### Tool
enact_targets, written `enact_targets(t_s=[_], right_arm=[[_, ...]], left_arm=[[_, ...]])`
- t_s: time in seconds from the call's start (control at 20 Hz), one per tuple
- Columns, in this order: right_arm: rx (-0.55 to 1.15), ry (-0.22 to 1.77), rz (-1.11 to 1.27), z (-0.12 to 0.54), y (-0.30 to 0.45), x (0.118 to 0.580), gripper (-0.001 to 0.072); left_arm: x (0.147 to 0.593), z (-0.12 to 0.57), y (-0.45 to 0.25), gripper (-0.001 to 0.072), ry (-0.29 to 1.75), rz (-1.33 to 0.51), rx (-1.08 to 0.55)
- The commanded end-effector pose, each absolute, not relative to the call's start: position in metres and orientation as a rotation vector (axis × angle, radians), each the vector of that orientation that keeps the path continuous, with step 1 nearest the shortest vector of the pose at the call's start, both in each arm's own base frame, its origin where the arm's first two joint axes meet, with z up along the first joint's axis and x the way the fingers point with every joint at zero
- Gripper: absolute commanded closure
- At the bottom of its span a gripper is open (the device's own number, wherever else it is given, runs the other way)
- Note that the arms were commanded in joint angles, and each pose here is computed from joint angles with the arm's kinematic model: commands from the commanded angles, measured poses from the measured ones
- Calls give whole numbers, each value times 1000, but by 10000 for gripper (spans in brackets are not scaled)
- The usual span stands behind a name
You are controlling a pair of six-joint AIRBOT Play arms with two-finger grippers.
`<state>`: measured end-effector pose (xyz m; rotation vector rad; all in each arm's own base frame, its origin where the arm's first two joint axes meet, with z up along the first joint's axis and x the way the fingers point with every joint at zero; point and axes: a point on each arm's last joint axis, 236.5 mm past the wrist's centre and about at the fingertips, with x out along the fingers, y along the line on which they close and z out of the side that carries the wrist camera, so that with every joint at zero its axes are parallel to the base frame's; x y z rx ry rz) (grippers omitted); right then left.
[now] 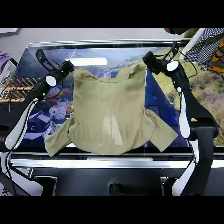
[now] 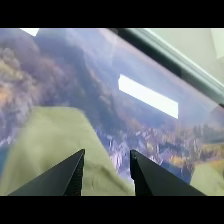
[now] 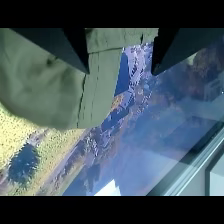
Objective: Fold the clothes and pants, and hang the long-sleeved shirts on hangers.
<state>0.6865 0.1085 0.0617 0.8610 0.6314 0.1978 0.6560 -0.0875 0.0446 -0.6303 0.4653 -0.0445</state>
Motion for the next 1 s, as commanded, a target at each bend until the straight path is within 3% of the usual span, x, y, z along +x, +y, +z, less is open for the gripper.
enact_targets(t_s=[0.0, 0.15, 0.4, 0.7, 0.9, 0.95], right_arm=[[868, 728, 227, 67, 107, 666, 251], [738, 867, 266, 90, 75, 618, 252], [474, 1138, 159, 105, 12, 509, 245], [553, 1428, 149, 44, 73, 354, 220], [601, 1518, 123, -16, 120, 263, 212], [631, 1542, 108, -30, 129, 245, 164]], left_arm=[[622, 25, -84, 368, 695, -53, -657], [563, 26, -52, 374, 945, -43, -627], [429, 40, 6, 392, 1324, 130, -516], [290, 19, -17, 388, 1425, 164, -512], [214, 5, -57, 378, 1440, 99, -617], [202, 5, -68, 375, 1435, 73, -653]])
